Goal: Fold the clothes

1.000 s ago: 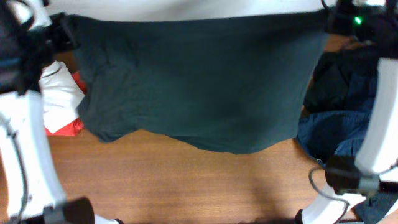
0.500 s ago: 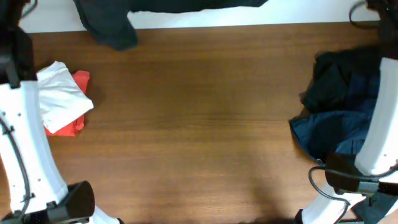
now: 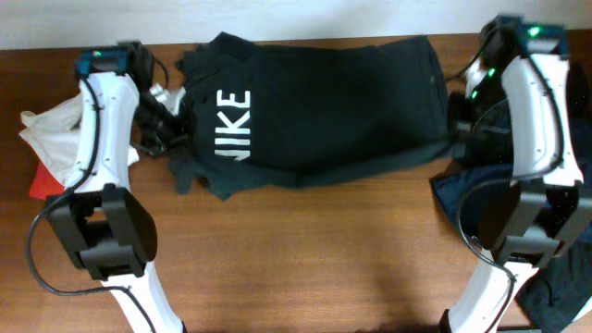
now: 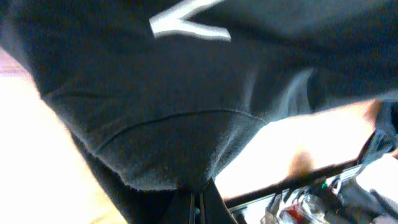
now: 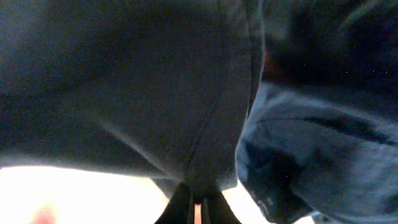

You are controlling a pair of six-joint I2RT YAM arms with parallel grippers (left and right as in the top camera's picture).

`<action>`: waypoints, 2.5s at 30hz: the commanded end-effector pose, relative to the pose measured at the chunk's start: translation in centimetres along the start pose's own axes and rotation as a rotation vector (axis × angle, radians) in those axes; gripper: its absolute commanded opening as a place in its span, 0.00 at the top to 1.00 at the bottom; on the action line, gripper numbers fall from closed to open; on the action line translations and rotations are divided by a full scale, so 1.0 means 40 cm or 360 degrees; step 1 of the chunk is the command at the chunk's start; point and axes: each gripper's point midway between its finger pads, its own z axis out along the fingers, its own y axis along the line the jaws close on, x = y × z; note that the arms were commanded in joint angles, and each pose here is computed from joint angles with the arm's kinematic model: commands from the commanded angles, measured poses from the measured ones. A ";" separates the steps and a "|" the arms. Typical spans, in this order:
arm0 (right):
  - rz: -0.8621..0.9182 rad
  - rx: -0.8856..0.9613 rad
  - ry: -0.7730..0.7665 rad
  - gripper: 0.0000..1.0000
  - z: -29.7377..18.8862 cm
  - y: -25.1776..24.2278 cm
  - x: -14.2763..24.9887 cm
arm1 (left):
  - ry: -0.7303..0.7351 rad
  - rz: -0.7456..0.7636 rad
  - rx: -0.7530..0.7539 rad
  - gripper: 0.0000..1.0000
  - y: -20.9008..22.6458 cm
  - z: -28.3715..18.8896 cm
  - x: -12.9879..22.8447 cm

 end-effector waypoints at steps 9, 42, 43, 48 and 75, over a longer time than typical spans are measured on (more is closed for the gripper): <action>0.0058 0.0055 0.0549 0.96 0.252 -0.051 0.189 | 0.0300 -0.0302 -0.0145 1.00 0.200 0.148 0.218; -0.0076 -0.0440 -0.0771 0.96 0.147 0.078 -0.178 | -0.1080 -0.0076 0.0083 1.00 0.160 -0.021 -0.168; -0.0069 -0.0403 -0.0791 0.96 0.146 0.069 -0.185 | -0.1075 -0.0090 0.0088 1.00 0.167 -0.008 -0.181; -0.0077 -0.0374 -0.0903 0.94 0.128 0.062 -0.223 | -0.1061 -0.0179 0.0119 1.00 0.205 0.069 -0.248; 0.0043 -0.0115 -0.0175 0.78 0.373 -0.016 -0.050 | -0.0482 0.0478 -0.0669 0.44 0.100 0.258 -0.081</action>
